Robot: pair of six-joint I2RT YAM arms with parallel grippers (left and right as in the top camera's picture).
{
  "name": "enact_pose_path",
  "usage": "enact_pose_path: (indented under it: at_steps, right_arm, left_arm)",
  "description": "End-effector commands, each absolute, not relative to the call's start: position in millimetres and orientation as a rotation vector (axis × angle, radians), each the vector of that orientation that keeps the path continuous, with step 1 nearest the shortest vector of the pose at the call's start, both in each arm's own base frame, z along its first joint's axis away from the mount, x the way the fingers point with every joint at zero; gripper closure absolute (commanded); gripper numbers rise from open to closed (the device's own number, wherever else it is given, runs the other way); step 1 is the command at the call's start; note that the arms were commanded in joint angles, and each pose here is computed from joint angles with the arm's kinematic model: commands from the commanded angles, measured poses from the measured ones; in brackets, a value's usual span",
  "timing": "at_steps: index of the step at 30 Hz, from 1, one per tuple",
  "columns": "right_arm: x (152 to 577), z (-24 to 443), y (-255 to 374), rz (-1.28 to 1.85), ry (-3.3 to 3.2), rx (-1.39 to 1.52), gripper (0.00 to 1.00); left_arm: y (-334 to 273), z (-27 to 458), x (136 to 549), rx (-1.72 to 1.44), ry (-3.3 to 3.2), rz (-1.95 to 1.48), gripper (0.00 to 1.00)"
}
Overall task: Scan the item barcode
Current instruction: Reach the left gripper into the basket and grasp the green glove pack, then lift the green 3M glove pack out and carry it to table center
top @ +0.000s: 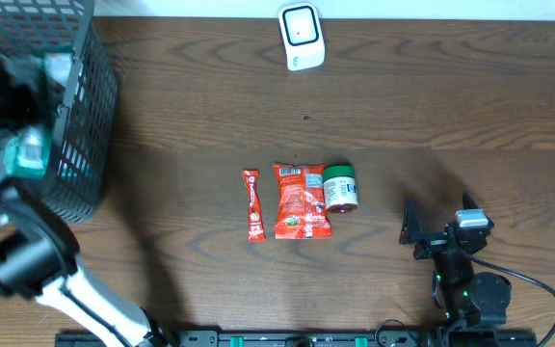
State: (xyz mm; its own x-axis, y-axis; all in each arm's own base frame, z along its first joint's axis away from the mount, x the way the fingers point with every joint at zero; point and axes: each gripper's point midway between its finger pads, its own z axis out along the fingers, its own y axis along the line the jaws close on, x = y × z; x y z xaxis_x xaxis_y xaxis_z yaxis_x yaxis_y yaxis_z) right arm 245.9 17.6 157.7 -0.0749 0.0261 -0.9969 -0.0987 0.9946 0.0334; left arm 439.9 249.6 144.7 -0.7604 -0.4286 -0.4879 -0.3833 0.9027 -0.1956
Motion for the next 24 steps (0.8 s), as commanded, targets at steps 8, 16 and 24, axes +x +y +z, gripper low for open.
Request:
enact_pose_path:
  at_steps: [8, 16, 24]
  right_arm:
    - [245.9, 157.0, 14.9, 0.096, 1.645, -0.044, 0.01]
    - [245.9, 157.0, 14.9, 0.096, 1.645, -0.044, 0.01]
    - [245.9, 157.0, 14.9, 0.096, 1.645, -0.044, 0.01]
  left_arm:
    - [249.6, 401.4, 373.3, -0.79, 1.878, 0.158, 0.93]
    - [157.3, 485.1, 295.9, -0.772, 1.693, -0.082, 0.93]
    - [53.1, 411.5, 268.3, -0.737, 2.075, -0.405, 0.93]
